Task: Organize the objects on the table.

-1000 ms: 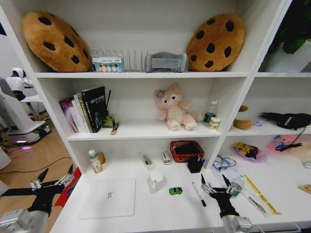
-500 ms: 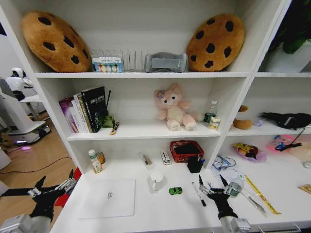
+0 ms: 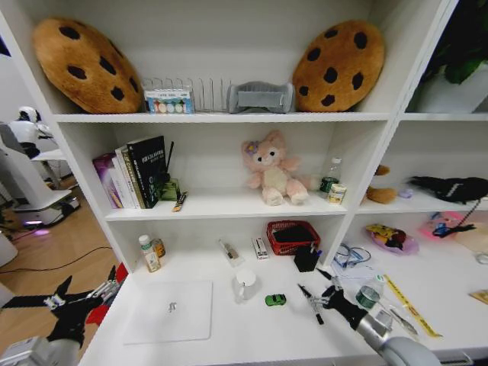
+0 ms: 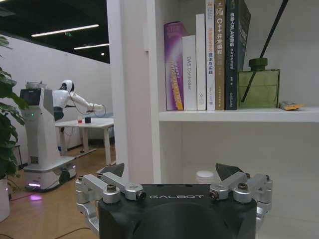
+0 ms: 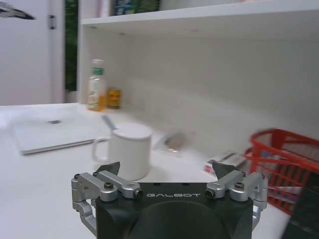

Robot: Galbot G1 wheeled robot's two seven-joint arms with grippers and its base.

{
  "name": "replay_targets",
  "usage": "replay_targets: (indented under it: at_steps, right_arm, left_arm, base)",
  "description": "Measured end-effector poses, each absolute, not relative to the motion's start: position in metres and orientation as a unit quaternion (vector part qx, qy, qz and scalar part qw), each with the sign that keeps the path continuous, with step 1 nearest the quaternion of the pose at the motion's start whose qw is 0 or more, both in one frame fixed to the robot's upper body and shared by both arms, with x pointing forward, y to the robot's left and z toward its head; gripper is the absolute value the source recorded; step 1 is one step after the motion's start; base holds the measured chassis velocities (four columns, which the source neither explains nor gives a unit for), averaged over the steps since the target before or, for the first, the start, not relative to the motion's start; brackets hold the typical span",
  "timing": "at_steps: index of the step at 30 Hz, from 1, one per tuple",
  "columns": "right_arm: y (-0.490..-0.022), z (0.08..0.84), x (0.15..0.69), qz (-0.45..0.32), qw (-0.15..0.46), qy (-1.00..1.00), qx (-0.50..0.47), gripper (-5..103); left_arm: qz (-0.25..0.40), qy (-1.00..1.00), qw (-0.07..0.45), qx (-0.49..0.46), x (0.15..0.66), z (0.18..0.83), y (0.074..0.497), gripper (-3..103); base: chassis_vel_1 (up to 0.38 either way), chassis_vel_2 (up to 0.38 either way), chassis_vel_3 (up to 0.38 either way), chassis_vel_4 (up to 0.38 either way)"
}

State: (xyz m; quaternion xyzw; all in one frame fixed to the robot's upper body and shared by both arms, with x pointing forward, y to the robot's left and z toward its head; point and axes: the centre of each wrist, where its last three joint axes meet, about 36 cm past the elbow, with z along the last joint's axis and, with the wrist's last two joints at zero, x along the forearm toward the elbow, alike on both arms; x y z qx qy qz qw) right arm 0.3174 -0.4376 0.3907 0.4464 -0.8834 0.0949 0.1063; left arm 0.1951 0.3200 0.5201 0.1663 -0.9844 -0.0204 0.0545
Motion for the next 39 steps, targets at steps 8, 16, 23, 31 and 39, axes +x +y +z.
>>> replay_targets:
  at_steps: [8,16,23,31,39]
  right_arm:
    - [-0.46,0.384,0.375,0.091,0.151,-0.824,0.538,100]
    - [-0.437,0.345,0.416,0.106,0.156,-0.801,0.568,100]
    - [-0.401,0.317,0.441,0.143,0.141,-0.78,0.593,101]
    - [-0.379,0.298,0.438,0.161,0.124,-0.781,0.591,100]
    - [-0.387,0.294,0.426,0.163,0.122,-0.791,0.577,97]
  left_arm:
    - [-0.02,-0.984,0.054,0.166,0.195,0.52,0.32,100]
    - [-0.021,-0.984,0.054,0.166,0.195,0.52,0.32,100]
    - [-0.021,-0.985,0.054,0.165,0.195,0.52,0.32,100]
    - [-0.021,-0.985,0.054,0.165,0.195,0.52,0.32,100]
    - [-0.021,-0.985,0.054,0.165,0.195,0.52,0.32,100]
  base:
    - [0.0,0.0,0.0,0.0]
    - [0.0,0.0,0.0,0.0]
    - [0.0,0.0,0.0,0.0]
    - [0.0,0.0,0.0,0.0]
    - [0.0,0.0,0.0,0.0]
